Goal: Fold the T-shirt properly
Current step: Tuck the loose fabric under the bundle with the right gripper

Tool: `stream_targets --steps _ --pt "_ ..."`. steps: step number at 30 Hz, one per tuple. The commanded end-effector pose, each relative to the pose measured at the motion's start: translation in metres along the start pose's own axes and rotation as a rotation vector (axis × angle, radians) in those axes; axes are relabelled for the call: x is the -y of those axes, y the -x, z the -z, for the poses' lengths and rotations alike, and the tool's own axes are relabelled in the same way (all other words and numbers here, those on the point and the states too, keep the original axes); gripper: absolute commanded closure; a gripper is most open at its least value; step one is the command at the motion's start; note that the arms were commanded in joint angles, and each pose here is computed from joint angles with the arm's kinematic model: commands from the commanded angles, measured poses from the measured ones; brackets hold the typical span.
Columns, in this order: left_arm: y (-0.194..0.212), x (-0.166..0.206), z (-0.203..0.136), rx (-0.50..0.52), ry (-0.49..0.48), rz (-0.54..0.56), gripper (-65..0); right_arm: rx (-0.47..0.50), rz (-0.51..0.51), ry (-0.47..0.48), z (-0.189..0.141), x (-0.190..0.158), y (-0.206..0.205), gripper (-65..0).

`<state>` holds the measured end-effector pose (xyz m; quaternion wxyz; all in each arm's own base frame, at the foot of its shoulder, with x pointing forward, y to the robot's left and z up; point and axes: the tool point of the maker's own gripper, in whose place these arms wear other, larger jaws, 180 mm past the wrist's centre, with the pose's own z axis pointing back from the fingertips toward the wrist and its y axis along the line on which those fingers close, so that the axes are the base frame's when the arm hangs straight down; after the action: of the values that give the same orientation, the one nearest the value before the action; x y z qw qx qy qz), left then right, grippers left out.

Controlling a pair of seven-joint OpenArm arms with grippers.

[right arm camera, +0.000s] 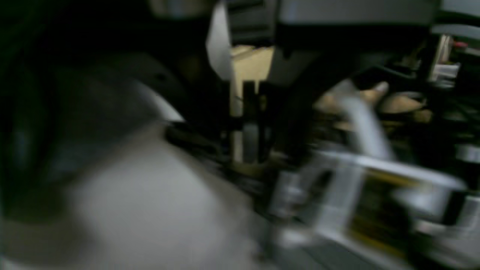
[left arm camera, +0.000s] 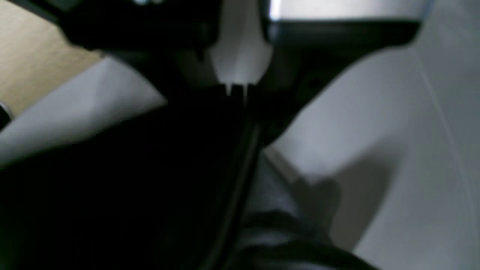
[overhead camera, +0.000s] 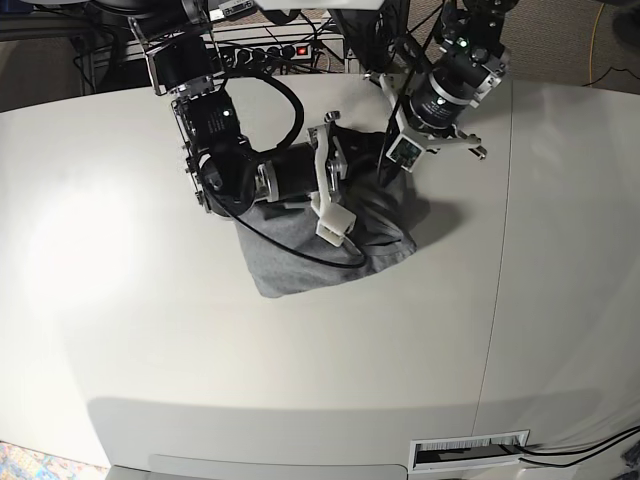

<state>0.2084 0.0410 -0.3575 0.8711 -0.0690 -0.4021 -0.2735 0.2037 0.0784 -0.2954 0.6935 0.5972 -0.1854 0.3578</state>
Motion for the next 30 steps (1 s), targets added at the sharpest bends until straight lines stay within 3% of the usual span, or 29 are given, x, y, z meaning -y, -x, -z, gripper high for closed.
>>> stream_targets --steps 1,11,17,23,30 --pt "-0.011 -0.003 -0.003 0.044 -0.014 -0.002 0.0 0.058 -0.019 -0.047 -0.002 -0.011 -0.016 -4.4" --pt "-0.002 -0.006 -0.005 0.013 -0.042 0.034 0.0 0.132 -0.007 0.054 -0.036 0.009 -0.026 -4.7" --pt "-0.003 -0.008 -0.005 0.016 -0.055 0.022 0.0 0.102 0.065 0.071 -0.042 0.012 0.006 -16.8" --pt "-0.003 -0.007 -0.005 0.015 -0.051 0.019 0.0 0.089 0.126 0.065 -0.039 0.008 0.029 -16.8" --pt "-0.003 -0.004 -0.005 0.021 -0.033 -0.003 0.0 0.121 0.109 0.099 -0.051 0.015 0.019 -16.8"
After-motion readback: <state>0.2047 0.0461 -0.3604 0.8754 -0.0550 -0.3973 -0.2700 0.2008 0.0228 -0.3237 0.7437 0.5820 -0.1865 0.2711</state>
